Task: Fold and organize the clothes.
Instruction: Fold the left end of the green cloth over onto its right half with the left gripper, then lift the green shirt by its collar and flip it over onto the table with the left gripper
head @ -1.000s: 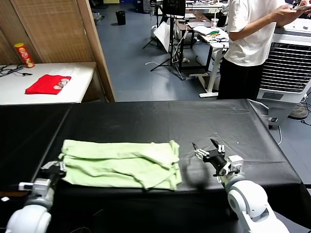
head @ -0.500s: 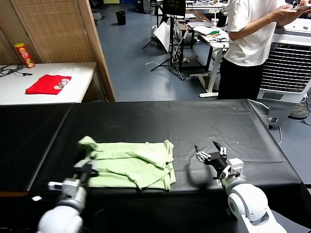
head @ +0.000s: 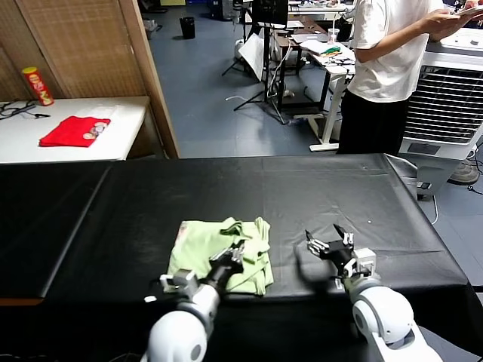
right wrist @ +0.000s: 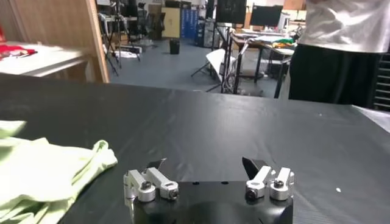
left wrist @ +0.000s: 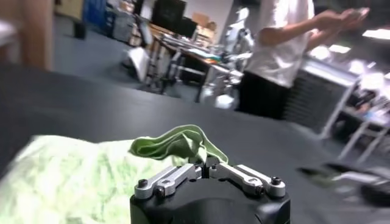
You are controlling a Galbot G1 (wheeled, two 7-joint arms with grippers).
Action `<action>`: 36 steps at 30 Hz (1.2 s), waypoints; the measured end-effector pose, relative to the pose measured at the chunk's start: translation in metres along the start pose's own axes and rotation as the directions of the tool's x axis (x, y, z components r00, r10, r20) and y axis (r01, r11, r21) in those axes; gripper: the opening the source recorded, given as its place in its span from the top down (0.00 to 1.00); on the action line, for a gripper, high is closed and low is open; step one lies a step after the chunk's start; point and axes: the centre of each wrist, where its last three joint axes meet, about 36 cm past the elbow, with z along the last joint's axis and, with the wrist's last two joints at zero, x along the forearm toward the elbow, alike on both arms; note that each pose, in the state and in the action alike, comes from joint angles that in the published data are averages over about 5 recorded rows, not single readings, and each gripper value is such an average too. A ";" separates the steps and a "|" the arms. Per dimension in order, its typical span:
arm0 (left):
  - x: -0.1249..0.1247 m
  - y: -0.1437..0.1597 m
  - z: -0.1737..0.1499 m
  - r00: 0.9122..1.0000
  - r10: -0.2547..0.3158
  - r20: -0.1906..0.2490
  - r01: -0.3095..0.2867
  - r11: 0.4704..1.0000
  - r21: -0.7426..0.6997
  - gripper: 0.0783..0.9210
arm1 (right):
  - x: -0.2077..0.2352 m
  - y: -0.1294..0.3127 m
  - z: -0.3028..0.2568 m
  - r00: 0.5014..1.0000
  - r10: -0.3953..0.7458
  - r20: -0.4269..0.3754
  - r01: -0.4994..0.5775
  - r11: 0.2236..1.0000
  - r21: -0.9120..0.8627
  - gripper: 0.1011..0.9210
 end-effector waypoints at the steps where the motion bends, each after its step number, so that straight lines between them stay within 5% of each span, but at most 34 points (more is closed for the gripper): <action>1: -0.002 -0.002 0.002 1.000 0.001 -0.003 -0.001 1.000 -0.004 0.92 | 0.000 0.000 0.000 1.000 -0.003 0.001 0.003 1.000 0.000 0.15; 8: -0.003 -0.009 0.014 1.000 0.007 -0.021 -0.007 1.000 -0.001 0.86 | -0.003 0.001 -0.002 0.999 -0.043 0.020 0.043 0.999 -0.002 0.15; 15: -0.002 -0.024 0.022 0.998 0.048 -0.030 -0.044 0.992 0.115 0.43 | -0.009 0.006 -0.006 0.992 -0.119 0.044 0.119 0.993 -0.012 0.15; 20: 0.004 -0.023 0.021 1.000 0.020 0.016 -0.021 0.997 0.080 0.17 | -0.019 0.014 -0.010 0.974 -0.219 0.049 0.219 0.976 0.019 0.15; 26: 0.020 0.008 0.007 0.995 -0.067 0.073 0.069 0.997 -0.034 0.15 | -0.036 0.036 -0.014 0.940 -0.339 0.029 0.334 0.936 0.116 0.15; 36: 0.036 0.045 0.002 0.980 -0.177 0.091 0.188 0.974 -0.129 0.15 | -0.057 0.087 -0.005 0.898 -0.439 -0.028 0.427 0.857 0.289 0.15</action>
